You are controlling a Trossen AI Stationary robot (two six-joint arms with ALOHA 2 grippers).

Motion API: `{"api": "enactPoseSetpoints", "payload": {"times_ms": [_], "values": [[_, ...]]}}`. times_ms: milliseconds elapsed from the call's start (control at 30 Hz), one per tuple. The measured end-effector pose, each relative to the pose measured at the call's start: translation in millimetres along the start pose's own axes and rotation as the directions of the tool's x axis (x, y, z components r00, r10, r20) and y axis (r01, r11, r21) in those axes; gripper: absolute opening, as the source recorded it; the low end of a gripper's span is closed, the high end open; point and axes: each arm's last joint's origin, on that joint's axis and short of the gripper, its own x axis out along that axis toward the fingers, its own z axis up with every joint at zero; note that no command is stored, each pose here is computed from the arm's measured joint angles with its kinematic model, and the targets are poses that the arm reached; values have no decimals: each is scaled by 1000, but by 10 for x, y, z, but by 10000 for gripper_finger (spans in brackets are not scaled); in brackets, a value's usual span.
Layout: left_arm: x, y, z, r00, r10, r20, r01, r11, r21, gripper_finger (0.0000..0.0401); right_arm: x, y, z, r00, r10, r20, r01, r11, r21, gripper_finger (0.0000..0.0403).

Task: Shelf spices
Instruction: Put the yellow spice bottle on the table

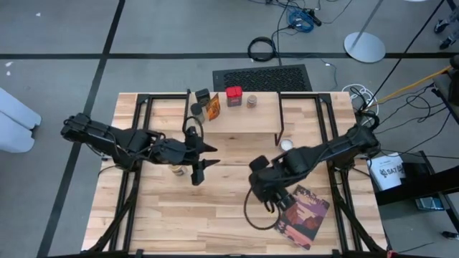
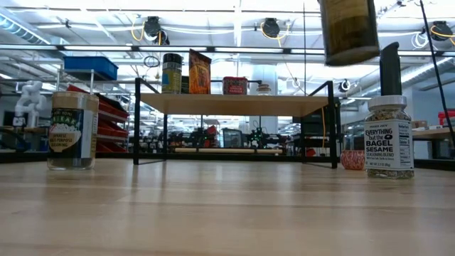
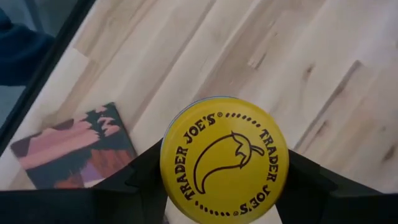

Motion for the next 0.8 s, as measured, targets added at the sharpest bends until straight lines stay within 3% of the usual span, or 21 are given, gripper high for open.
{"api": "enactPoseSetpoints", "payload": {"times_ms": [200,367,567,667,800], "values": [[18,-135,-62,996,-82,-40,85,994,65,191,88,9,126,997,-15,72,16,1000,-9,215],[20,-326,-140,985,-159,-70,170,967,188,191,-62,-3,160,981,-71,180,79,996,-33,215],[130,-555,-129,927,-372,-45,374,912,166,196,-241,14,174,951,-124,282,173,973,-153,215],[196,-604,-153,922,-383,-48,386,907,167,214,-318,10,178,935,-137,327,200,966,-165,215],[327,-627,-205,947,-316,-54,321,929,186,263,-362,3,201,917,-152,369,236,951,-197,215]]}}
